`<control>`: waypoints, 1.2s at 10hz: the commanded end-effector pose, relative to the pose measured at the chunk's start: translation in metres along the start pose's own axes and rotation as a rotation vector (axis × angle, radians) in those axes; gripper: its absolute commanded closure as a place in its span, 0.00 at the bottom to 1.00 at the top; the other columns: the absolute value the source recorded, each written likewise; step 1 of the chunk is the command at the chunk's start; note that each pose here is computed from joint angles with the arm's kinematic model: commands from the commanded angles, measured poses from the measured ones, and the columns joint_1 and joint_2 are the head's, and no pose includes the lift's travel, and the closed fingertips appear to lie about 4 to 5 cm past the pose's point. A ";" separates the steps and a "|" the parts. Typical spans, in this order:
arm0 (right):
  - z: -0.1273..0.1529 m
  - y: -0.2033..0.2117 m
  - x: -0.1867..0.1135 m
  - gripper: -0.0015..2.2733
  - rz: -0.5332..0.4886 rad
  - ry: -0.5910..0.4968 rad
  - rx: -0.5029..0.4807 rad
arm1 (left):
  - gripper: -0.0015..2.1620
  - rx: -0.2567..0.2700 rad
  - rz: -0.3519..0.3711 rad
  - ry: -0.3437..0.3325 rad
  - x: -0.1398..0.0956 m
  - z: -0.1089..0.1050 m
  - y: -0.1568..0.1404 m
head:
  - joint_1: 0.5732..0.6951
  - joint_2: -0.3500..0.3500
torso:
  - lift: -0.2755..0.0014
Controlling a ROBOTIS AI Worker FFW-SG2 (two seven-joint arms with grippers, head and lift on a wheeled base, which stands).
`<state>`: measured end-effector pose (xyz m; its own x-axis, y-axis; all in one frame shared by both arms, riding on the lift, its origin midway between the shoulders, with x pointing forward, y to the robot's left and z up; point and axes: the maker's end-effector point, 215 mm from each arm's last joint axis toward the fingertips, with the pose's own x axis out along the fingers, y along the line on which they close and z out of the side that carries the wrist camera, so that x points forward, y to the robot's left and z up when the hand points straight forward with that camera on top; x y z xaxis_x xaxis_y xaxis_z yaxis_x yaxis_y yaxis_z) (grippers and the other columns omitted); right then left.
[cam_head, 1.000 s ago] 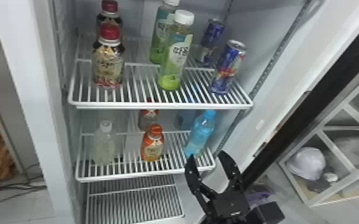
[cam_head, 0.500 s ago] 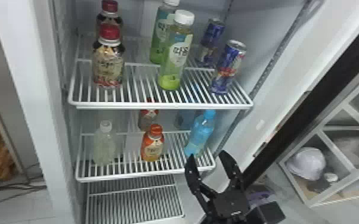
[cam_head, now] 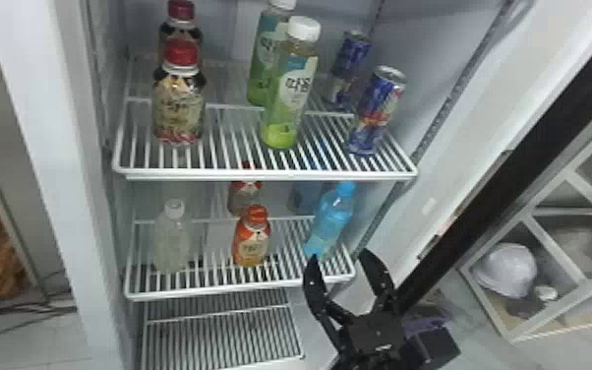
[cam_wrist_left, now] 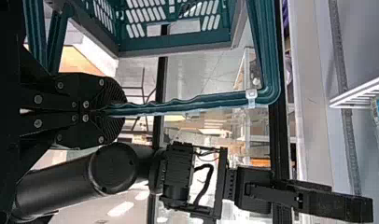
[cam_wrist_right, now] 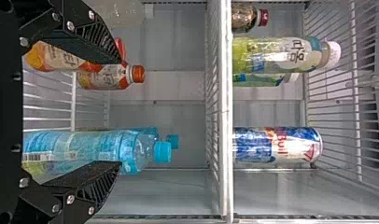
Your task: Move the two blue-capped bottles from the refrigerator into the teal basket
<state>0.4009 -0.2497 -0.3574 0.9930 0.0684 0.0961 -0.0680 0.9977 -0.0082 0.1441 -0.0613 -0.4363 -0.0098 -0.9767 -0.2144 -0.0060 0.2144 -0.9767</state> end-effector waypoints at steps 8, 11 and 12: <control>-0.040 -0.016 0.049 0.10 -0.018 0.018 -0.123 | 0.54 -0.004 -0.006 -0.007 0.001 0.000 -0.001 | 1.00 0.00 | 0.50; -0.042 -0.031 0.068 0.10 -0.077 0.010 -0.124 | 0.54 -0.002 -0.007 -0.005 0.002 0.000 -0.002 | 1.00 0.00 | 0.50; -0.042 -0.034 0.074 0.10 -0.090 0.007 -0.119 | 0.54 0.001 -0.007 -0.008 0.001 0.002 -0.002 | 1.00 0.00 | 0.50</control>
<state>0.4770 -0.2780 -0.3928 0.9955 -0.0175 0.0927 0.0288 0.9921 -0.1217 0.1455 -0.0632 -0.4345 -0.0033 -0.9783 -0.2074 -0.0063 0.2074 -0.9782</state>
